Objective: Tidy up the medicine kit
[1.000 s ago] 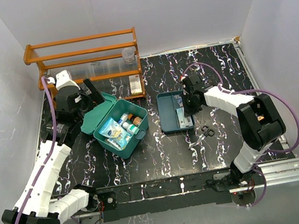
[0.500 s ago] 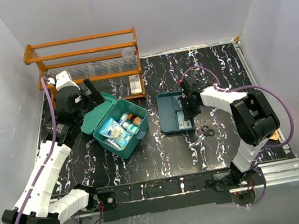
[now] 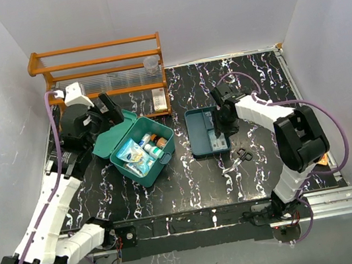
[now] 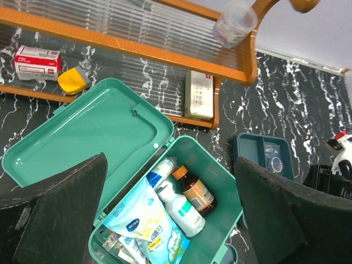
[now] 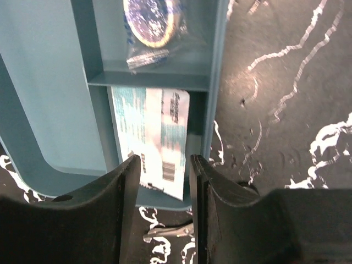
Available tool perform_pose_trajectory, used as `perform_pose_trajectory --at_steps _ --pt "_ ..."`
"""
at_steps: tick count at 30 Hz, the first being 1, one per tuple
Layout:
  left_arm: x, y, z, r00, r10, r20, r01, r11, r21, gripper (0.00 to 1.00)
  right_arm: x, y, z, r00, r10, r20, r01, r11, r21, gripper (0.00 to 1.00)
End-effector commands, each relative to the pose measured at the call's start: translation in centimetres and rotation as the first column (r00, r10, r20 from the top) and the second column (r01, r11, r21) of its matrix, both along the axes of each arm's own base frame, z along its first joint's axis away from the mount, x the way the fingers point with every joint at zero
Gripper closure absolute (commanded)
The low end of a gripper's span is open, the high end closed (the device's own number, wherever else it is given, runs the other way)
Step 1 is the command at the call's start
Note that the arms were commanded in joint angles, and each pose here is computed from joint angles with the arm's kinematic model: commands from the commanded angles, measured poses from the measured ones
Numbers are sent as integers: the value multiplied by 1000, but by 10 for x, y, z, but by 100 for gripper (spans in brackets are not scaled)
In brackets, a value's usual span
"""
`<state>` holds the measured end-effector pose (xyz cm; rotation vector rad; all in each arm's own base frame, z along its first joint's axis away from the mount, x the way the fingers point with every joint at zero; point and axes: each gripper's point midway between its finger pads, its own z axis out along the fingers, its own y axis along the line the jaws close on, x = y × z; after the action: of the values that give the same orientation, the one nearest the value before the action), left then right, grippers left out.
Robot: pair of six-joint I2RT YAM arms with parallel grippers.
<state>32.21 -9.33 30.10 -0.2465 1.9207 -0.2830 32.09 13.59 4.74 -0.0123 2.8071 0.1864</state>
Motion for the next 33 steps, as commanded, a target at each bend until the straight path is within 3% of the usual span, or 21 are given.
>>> perform_pose_trajectory --at_steps 1,8,11,14,16,23,29,33 --pt "-13 -4 22 995 -58 81 59 998 -15 1 13 -8 53 986 -110 125 111 994 -3 60" --pt "-48 -14 18 983 -157 94 165 983 -84 1 -9 -25 70 947 -260 189 260 965 28 63" --pt "-68 -14 13 981 -175 80 184 975 -124 1 -14 -21 65 947 -234 219 223 972 75 68" --pt "-85 -11 11 979 -187 76 196 971 -136 2 -9 -15 61 953 -191 236 173 980 94 85" --pt "-92 -10 11 976 -202 83 212 967 -140 2 -1 -7 57 956 -162 245 139 984 108 89" --pt "-112 -11 9 972 -227 51 233 958 -170 2 22 12 29 966 -158 203 135 983 122 89" --pt "-115 -14 10 970 -238 56 245 949 -198 2 30 10 -5 975 -174 137 167 984 62 82" --pt "-116 -18 5 968 -249 38 251 943 -217 2 29 9 -2 977 -168 130 162 985 51 80"
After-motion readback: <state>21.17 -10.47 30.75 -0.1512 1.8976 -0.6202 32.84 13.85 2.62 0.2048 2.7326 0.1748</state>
